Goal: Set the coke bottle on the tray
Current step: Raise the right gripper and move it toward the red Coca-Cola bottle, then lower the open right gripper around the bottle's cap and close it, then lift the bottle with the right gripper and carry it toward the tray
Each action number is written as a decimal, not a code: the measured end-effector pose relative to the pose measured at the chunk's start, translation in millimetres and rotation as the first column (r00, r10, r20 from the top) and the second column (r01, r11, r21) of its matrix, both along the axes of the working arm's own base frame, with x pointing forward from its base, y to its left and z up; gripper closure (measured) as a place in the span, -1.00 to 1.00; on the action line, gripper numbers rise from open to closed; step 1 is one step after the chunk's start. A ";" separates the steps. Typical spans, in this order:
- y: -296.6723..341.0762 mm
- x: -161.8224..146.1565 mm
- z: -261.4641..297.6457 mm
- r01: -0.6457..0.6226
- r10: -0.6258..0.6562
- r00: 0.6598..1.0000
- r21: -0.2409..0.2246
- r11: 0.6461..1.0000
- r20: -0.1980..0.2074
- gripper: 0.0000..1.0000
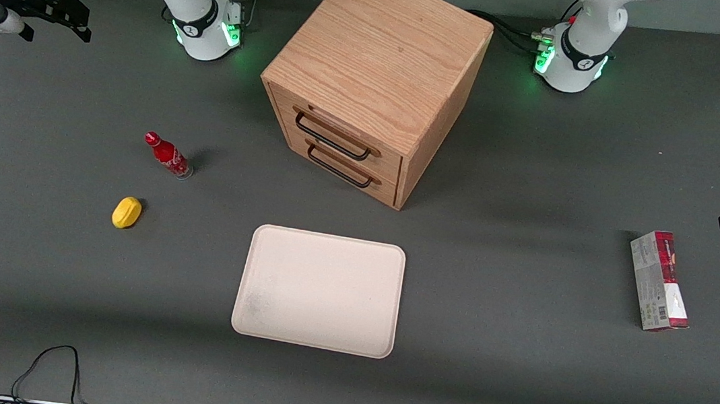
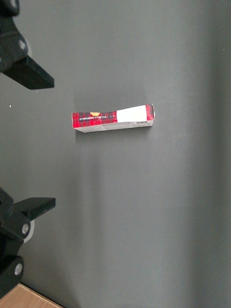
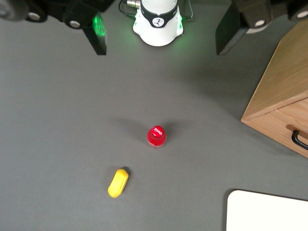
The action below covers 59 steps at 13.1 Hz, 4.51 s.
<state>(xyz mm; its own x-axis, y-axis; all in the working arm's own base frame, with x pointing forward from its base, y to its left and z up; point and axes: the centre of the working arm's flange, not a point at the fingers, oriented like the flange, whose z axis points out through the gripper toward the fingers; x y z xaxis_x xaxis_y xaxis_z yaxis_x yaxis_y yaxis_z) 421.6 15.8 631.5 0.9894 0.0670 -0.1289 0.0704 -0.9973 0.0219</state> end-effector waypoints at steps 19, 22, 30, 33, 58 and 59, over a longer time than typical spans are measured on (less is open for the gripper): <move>0.3 -1.4 -269.4 -0.011 0.009 0.997 0.023 1.000 0.075 -1.00; 0.1 0.8 -284.9 -0.010 0.007 0.996 0.027 1.000 0.088 -1.00; -0.3 -2.8 -300.3 -0.008 0.005 0.996 0.029 1.000 0.089 -0.98; -0.6 -6.3 -305.9 -0.007 0.005 0.996 0.029 1.000 0.094 -0.77; 13.1 129.0 -105.8 0.070 -0.069 0.997 0.041 0.997 -0.026 0.38; 16.3 141.9 -93.7 0.082 -0.080 0.996 0.042 0.996 -0.026 0.38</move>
<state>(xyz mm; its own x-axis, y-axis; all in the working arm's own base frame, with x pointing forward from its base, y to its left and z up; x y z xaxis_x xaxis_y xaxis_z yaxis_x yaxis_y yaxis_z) 563.5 32.1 537.7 0.9884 -0.0072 -0.1515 -0.0106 -0.9997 -0.0215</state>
